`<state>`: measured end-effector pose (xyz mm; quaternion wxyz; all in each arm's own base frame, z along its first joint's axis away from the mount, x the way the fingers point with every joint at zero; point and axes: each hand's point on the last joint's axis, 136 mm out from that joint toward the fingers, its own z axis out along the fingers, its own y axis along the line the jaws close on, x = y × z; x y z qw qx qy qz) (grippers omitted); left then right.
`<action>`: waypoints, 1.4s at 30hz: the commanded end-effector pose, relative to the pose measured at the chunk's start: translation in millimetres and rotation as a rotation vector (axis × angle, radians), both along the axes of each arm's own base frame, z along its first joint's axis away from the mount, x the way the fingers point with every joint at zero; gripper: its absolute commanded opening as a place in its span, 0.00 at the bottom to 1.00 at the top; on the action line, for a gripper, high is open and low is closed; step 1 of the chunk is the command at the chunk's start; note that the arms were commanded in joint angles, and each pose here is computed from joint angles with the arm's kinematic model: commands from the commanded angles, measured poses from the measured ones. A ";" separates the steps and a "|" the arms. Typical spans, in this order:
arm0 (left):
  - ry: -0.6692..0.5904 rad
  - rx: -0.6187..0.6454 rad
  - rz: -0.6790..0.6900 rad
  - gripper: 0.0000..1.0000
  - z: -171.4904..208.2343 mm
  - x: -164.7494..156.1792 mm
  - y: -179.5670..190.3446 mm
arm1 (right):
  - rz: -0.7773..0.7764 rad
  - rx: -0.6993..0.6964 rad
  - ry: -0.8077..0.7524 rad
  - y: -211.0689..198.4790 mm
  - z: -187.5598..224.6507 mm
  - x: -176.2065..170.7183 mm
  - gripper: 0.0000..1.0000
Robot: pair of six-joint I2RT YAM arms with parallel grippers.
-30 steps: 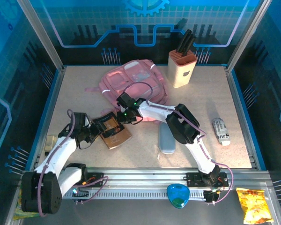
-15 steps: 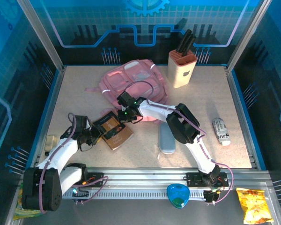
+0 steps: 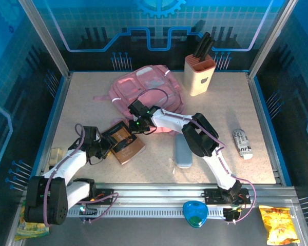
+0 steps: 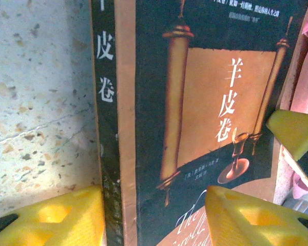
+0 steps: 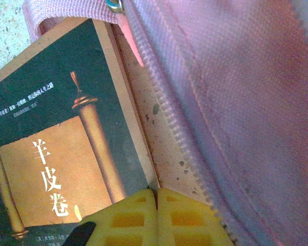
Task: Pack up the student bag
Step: Pick up the book from the middle-left of the table, then pass the book.
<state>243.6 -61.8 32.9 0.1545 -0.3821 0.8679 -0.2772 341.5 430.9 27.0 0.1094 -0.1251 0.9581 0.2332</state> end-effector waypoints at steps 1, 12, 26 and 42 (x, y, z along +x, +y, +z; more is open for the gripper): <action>-0.010 -0.031 -0.002 0.54 -1.6 3.9 -4.7 | -0.021 -0.210 0.167 -40.4 -79.5 -32.9 0.06; -0.135 -0.043 -0.037 0.33 38.8 18.0 -9.2 | 0.013 -0.131 0.131 -29.9 -54.6 -30.5 0.09; -0.214 0.116 0.031 0.00 108.0 22.7 18.0 | -0.021 0.235 -0.167 -40.5 113.9 -5.8 0.53; -0.713 -0.162 0.092 0.00 275.3 131.6 -9.5 | -0.339 0.638 -0.225 -133.2 189.7 12.0 0.91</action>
